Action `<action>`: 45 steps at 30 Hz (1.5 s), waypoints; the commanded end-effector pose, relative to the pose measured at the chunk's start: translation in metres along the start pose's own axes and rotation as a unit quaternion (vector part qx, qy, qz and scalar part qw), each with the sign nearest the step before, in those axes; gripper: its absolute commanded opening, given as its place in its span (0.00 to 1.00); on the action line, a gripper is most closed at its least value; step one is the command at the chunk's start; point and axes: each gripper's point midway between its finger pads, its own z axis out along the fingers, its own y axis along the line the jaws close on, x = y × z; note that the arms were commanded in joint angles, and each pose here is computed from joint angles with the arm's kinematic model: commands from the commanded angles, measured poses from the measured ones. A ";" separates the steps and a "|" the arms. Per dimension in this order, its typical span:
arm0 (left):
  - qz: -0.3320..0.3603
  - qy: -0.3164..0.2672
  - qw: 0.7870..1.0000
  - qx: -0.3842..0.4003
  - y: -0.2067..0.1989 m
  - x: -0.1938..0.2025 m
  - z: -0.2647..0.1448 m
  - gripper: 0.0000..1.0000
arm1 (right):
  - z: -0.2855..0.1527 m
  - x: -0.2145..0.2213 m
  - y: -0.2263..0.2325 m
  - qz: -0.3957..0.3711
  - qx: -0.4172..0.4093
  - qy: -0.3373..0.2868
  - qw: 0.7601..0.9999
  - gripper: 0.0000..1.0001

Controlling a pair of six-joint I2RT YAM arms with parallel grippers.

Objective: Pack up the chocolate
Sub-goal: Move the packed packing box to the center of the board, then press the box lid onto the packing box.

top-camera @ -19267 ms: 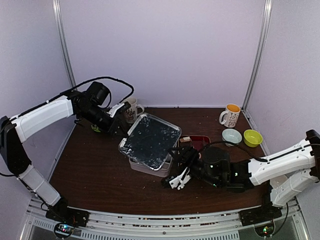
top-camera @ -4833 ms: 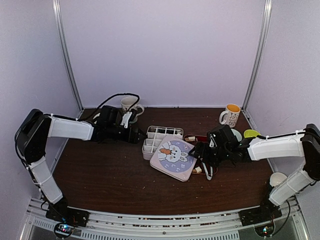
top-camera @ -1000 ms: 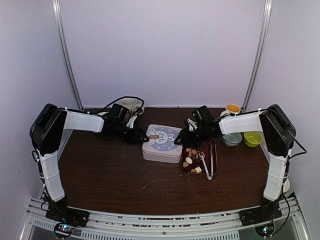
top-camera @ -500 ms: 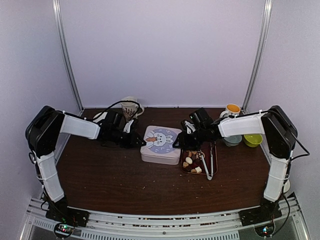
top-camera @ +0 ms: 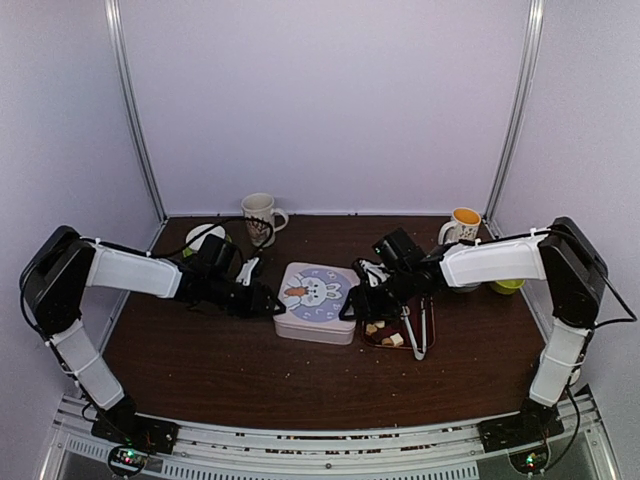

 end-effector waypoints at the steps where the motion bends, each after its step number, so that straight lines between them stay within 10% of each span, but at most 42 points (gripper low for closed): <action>1: 0.003 -0.048 0.998 -0.028 0.008 -0.028 -0.007 0.57 | -0.028 -0.024 -0.007 -0.003 0.020 -0.051 0.999 0.69; 8: 0.043 -0.122 0.991 -0.026 -0.005 -0.080 -0.018 0.57 | -0.044 -0.057 -0.002 -0.006 -0.012 -0.123 0.992 0.58; 15: 0.068 -0.149 0.986 0.019 -0.009 -0.118 -0.014 0.25 | -0.045 -0.098 -0.002 0.008 -0.056 -0.176 0.983 0.43; 18: 0.076 -0.150 0.984 0.064 -0.018 -0.130 -0.009 0.01 | -0.043 -0.108 0.001 0.006 -0.070 -0.184 0.980 0.25; 21: 0.087 -0.143 0.981 0.096 -0.028 -0.139 -0.002 0.00 | -0.039 -0.117 0.001 0.013 -0.090 -0.191 0.977 0.00; 34: 0.036 -0.084 0.995 0.043 0.033 -0.117 0.061 0.00 | 0.019 -0.106 -0.060 0.063 -0.054 -0.168 0.982 0.00; 45: 0.041 -0.077 0.996 0.018 0.037 -0.117 0.058 0.00 | -0.025 -0.127 -0.020 0.011 -0.093 -0.209 0.973 0.00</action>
